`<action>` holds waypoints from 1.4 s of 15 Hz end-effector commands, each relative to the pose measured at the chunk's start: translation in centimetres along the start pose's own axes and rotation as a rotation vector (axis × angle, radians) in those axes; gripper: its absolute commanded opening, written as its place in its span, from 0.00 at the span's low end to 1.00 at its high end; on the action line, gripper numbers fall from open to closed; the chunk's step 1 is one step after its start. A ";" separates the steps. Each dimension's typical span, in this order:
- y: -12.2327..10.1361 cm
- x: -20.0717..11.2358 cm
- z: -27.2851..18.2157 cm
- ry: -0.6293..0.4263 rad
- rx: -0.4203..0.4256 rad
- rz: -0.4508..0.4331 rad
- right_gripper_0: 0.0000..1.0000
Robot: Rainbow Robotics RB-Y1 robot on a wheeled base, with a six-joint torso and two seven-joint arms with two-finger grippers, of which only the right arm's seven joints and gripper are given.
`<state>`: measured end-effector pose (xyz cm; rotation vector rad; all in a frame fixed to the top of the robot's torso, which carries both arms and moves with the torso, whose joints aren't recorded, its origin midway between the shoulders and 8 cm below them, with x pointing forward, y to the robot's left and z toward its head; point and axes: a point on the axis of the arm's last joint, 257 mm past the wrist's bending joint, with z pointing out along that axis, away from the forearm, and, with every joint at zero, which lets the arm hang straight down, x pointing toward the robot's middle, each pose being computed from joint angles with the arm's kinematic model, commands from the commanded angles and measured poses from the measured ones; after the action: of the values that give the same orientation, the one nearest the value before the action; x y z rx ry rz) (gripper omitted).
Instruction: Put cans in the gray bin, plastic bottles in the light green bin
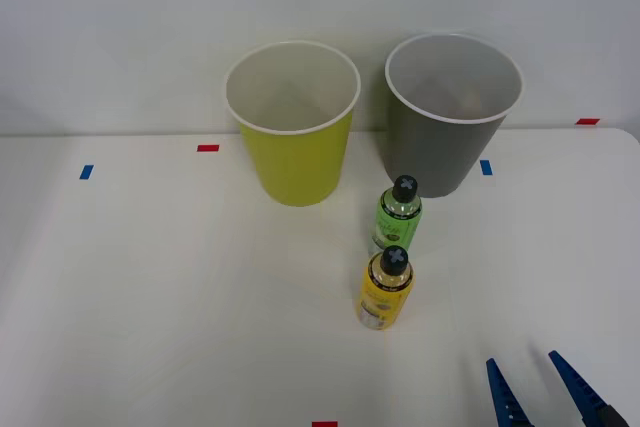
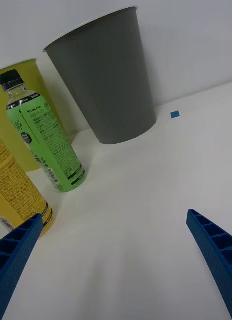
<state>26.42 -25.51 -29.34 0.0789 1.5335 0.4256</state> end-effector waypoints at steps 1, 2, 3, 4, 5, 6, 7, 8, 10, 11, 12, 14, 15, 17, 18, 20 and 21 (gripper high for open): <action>0.0 0.0 0.0 0.000 0.000 0.000 1.00; 0.0 0.0 0.0 0.000 0.000 0.000 1.00; 0.0 0.0 0.0 0.000 0.000 0.000 1.00; 0.0 0.0 0.0 0.000 0.000 0.000 1.00; 0.0 0.0 0.0 0.000 0.000 0.000 1.00; 0.0 0.0 0.0 0.000 0.000 0.000 1.00; 0.0 0.0 0.0 0.000 0.000 0.000 1.00; 0.0 0.0 0.0 0.000 0.000 0.000 1.00; 0.0 0.0 0.0 0.000 0.000 0.000 1.00; 0.0 0.0 0.0 0.000 0.000 0.000 1.00; 0.0 0.0 0.0 0.000 0.000 0.000 1.00; 0.0 0.0 0.0 0.000 0.000 0.000 1.00; 0.0 0.0 0.0 0.000 0.000 0.000 1.00; 0.0 0.0 0.0 0.000 0.000 0.000 1.00; 0.0 0.0 0.0 0.000 0.000 0.000 1.00; 0.0 0.0 0.0 0.000 0.000 0.000 1.00; 0.0 0.0 0.0 0.000 0.000 0.000 1.00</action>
<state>26.42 -25.52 -29.33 0.0788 1.5334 0.4255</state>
